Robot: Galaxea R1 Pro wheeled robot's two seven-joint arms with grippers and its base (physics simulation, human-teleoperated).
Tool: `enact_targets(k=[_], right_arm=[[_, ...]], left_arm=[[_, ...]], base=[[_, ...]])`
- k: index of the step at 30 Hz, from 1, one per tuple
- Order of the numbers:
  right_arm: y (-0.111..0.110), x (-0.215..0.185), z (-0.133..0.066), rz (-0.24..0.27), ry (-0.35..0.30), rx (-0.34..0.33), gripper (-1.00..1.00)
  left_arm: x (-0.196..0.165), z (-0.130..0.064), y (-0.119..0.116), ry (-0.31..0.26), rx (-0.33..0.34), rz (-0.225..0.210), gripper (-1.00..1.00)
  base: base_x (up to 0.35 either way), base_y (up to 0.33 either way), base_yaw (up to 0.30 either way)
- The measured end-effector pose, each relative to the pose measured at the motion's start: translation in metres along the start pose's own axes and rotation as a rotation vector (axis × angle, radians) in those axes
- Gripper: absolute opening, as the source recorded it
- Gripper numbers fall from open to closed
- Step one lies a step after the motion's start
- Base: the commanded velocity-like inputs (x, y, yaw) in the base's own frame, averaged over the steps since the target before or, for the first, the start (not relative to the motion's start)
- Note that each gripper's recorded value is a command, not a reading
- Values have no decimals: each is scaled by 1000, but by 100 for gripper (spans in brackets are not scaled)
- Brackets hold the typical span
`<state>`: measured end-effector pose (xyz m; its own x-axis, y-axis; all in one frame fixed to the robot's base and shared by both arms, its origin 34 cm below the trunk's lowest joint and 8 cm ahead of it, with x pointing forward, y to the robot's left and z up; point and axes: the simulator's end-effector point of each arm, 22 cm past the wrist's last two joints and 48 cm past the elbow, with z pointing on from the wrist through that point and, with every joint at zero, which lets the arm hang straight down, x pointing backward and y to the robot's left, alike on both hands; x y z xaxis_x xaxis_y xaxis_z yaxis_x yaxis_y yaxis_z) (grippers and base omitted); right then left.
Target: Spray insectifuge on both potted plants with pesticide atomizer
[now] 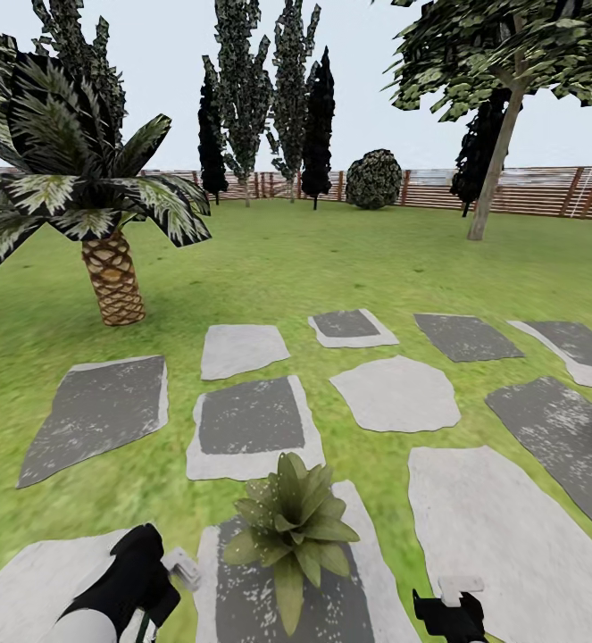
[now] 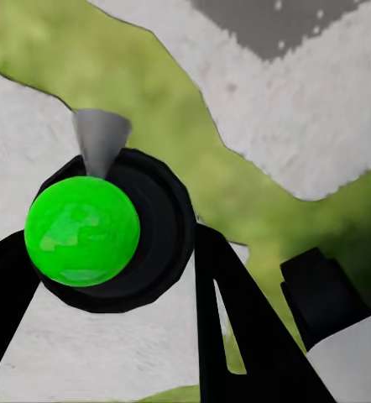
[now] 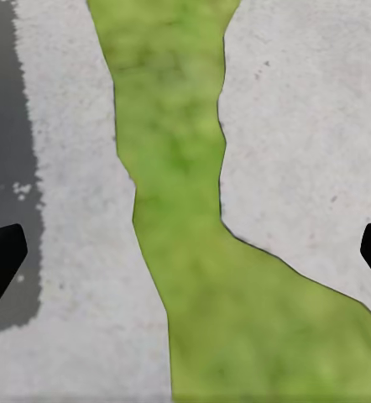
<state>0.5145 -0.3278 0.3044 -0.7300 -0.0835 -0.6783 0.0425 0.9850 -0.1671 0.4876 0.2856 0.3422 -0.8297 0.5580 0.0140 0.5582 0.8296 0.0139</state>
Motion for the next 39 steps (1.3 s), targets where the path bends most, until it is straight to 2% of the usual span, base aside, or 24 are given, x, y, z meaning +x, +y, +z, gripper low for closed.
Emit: enact_targets(k=[2,5,9,17,24,30,39], right_arm=[[0,0,0,0,0,0,100],[0,0,0,0,0,0,100],[-1,0,0,-2,0,1,100],[-1,0,0,-2,1,0,100],[-2,-1,0,-1,-1,2,100],[-2,-1,0,-1,-1,2,100],[-1,0,0,-1,-1,2,100]], left_arm=[[-8,-3,-2,-8,-10,21,-100],[-37,-27,18,-69,-67,37,-100],[-36,-26,17,-60,-78,60,-100],[-33,-27,22,-50,-89,58,-100],[-31,-26,23,-49,-91,54,-100],[-34,-26,20,-51,-89,57,-100],[-32,-26,20,-48,-90,49,-100]], base=[[0,0,0],[0,0,0],[0,0,0],[0,-14,0],[0,-247,11],[-10,-273,163],[-206,-213,217]])
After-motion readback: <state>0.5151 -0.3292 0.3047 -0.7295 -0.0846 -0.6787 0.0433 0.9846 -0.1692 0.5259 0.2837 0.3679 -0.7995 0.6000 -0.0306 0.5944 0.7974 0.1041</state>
